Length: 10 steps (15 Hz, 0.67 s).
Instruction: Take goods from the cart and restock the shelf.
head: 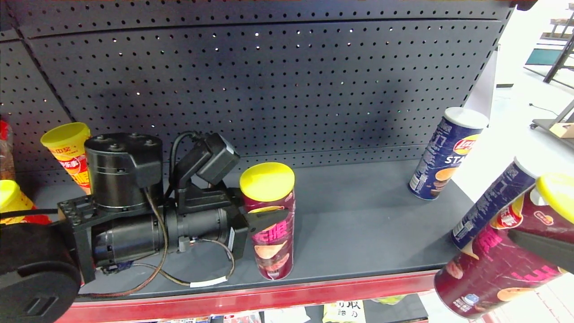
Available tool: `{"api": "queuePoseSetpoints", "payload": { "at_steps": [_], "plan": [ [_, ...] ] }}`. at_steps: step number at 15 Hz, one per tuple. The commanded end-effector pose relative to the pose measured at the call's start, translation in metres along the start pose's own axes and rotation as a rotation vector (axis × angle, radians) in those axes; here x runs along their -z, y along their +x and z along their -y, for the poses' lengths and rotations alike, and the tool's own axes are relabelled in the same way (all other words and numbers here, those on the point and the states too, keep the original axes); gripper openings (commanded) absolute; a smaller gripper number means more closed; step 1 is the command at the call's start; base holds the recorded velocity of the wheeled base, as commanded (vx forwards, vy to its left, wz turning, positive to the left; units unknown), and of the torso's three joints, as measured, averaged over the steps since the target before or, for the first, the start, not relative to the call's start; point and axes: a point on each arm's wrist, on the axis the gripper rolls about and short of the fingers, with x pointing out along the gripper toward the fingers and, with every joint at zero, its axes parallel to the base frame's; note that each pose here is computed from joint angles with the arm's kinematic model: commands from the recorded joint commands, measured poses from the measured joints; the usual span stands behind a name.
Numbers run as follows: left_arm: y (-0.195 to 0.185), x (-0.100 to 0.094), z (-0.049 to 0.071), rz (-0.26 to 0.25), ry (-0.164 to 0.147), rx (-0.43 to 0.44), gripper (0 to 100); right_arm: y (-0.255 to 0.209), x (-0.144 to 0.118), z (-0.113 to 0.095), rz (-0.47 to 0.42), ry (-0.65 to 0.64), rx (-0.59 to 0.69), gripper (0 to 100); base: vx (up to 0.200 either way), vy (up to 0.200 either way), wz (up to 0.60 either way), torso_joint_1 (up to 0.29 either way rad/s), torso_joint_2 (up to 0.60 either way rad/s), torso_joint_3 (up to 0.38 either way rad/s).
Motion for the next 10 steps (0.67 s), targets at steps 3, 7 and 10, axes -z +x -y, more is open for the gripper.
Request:
{"api": "queuePoseSetpoints", "payload": {
  "at_steps": [3,7,10],
  "plan": [
    [-0.0024,0.0001,0.0067,-0.001,0.004,0.012,0,0.001,-0.0003,0.0005,-0.002,0.0,-0.001,0,0.0,0.0,0.0,0.0,0.0,0.0],
    [-0.0033,-0.0003,0.0074,0.0,0.0,0.012,0,0.0016,-0.0002,0.0008,-0.005,0.002,-0.001,0,0.0,0.0,0.0,0.0,0.0,0.0],
    [-0.0036,-0.0001,0.008,-0.001,-0.002,0.015,0,0.0014,0.0002,0.0006,-0.005,0.0,-0.001,0,0.0,0.0,0.0,0.0,0.0,0.0]
  ]
}}
